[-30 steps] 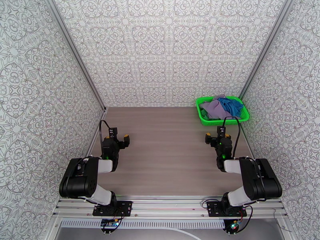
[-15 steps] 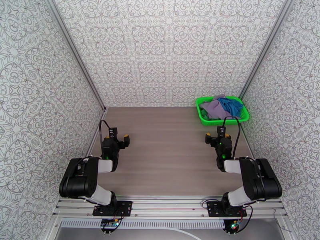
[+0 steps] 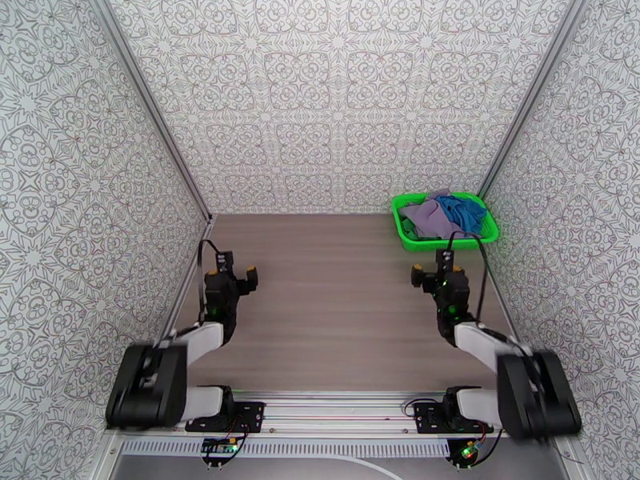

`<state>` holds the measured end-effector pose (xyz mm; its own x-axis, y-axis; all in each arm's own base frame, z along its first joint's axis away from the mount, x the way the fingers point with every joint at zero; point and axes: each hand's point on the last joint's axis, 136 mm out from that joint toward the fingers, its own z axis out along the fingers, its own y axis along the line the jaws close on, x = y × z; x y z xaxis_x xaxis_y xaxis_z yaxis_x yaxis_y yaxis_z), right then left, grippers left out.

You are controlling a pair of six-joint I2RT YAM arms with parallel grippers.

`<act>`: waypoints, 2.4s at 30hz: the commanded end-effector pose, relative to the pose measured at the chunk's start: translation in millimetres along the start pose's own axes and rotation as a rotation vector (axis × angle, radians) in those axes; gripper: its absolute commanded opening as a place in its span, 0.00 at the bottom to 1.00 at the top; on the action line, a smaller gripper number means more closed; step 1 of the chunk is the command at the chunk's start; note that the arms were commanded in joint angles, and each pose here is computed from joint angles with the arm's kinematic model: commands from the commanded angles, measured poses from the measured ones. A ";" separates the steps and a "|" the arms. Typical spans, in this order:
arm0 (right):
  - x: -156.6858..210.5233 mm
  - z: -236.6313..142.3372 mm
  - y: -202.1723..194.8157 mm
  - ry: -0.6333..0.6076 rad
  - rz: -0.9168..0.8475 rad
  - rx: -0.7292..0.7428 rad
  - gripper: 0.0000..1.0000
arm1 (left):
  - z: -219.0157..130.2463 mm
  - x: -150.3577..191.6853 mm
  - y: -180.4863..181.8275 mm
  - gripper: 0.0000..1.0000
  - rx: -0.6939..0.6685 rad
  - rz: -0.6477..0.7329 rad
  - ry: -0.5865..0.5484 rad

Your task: Fold and stack the mixed laundry pile

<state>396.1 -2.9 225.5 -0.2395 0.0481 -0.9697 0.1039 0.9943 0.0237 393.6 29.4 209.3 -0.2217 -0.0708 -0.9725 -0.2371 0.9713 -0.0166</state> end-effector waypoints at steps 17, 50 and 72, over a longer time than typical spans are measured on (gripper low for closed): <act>-46.7 154.7 -0.4 0.589 0.014 -0.021 0.83 | -84.0 -43.0 -86.2 0.99 0.231 -0.071 0.339; -172.6 137.8 23.4 0.234 0.164 -0.228 0.00 | -93.6 -30.0 -144.6 0.92 0.295 0.101 0.353; -216.1 -81.8 265.8 0.042 0.021 -0.841 0.00 | -148.9 -66.7 -78.4 0.85 0.209 -0.001 0.314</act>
<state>395.6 227.8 507.4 -0.1905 0.0587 -0.9799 -0.6439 0.7460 0.1698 301.7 -95.6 296.0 -0.5096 -0.0659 -0.8579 0.0186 0.9960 -0.0876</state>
